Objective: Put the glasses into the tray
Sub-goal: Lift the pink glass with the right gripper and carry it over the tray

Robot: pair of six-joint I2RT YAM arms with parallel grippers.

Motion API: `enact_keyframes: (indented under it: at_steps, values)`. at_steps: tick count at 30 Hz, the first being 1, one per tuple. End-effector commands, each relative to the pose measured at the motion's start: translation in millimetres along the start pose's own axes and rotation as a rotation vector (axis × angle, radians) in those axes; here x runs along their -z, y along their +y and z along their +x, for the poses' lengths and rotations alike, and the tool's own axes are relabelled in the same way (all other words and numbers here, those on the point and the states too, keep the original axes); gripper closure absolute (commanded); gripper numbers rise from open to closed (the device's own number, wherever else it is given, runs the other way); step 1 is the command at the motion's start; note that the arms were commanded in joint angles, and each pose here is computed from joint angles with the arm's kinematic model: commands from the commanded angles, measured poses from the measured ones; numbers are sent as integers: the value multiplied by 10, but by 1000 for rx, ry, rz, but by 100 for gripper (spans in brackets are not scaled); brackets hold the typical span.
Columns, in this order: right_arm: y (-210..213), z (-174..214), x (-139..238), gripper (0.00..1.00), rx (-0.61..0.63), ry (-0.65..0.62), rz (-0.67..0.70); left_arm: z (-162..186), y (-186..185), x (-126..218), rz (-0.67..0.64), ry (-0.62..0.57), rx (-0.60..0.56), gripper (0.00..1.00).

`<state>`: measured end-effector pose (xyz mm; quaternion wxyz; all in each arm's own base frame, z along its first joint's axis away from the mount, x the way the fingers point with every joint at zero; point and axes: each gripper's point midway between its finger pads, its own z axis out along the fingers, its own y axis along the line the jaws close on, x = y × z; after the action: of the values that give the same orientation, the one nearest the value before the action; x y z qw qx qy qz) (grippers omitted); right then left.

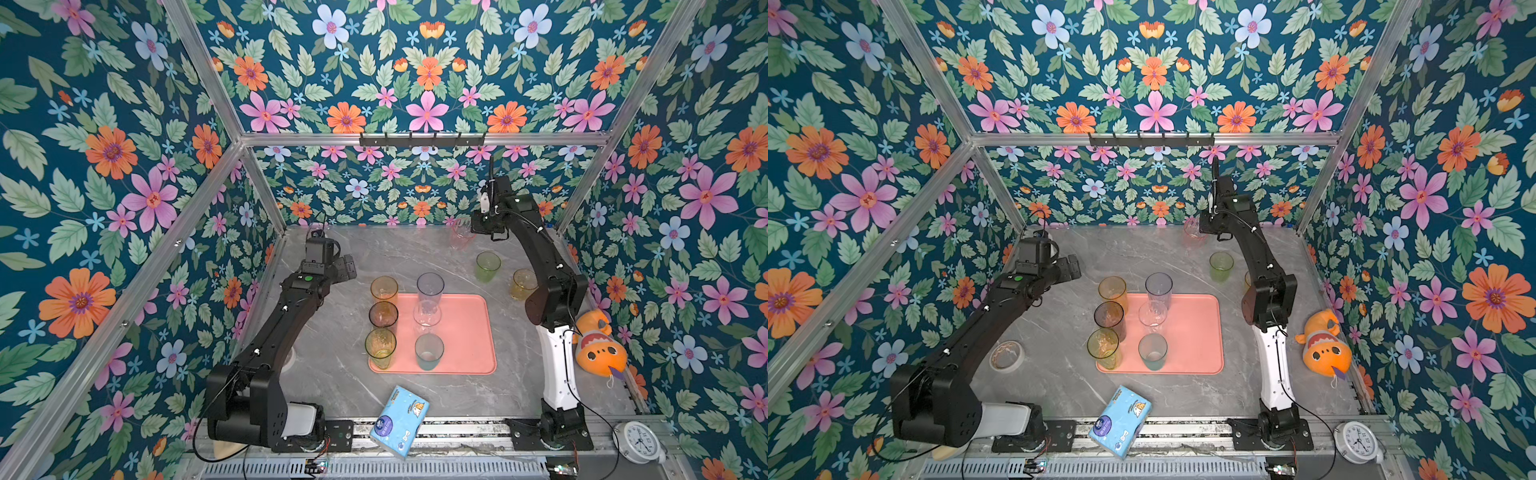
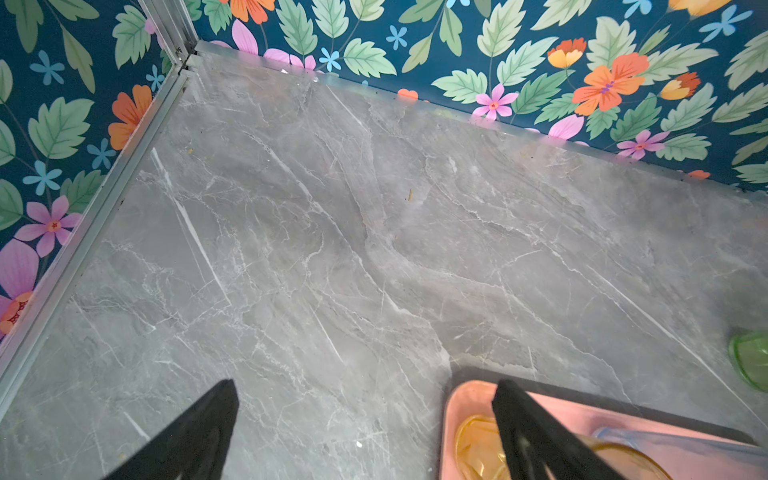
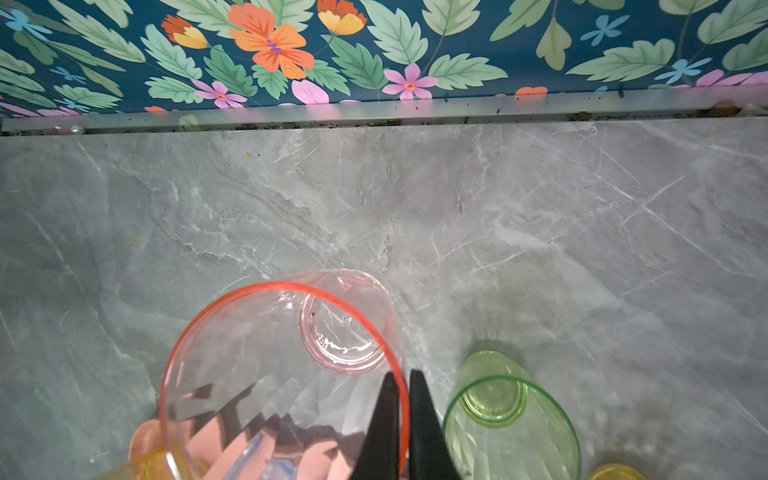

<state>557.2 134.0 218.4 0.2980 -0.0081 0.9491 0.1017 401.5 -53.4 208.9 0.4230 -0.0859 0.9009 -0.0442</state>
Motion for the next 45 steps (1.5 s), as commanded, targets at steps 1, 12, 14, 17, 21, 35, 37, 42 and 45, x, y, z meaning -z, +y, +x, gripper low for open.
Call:
enact_keyframes:
  at_steps: [1, 12, 14, 17, 21, 35, 37, 42, 45]
  values:
    - [13, 94, 201, 100, 23, 25, 18, -35, -2, 18, 4, -15, 9, 1]
    - [212, 343, 736, 100, 62, -32, 22, 48, 32, -8, -6, -5, 10, 1]
    - [239, 426, 810, 100, 65, -34, 20, 62, 38, -15, -8, -4, 9, 1]
    - [281, 546, 933, 100, 64, -47, 12, 67, 34, -15, -4, -6, 12, 1]
    - [314, 730, 1051, 100, 71, -49, 15, 77, 29, -36, -2, -3, 10, 1]
    - [433, 1408, 1166, 100, 108, -24, 0, 72, -9, -96, 12, 3, 18, 1]
    - [472, 1526, 1133, 100, 120, -17, -4, 79, -9, -97, 12, 6, 17, 1]
    - [520, 1767, 1003, 100, 132, 32, -4, 78, -5, -94, 10, 6, 17, 1]
    - [500, 1828, 953, 100, 126, 46, 2, 84, -7, -89, 13, 7, 19, 1]
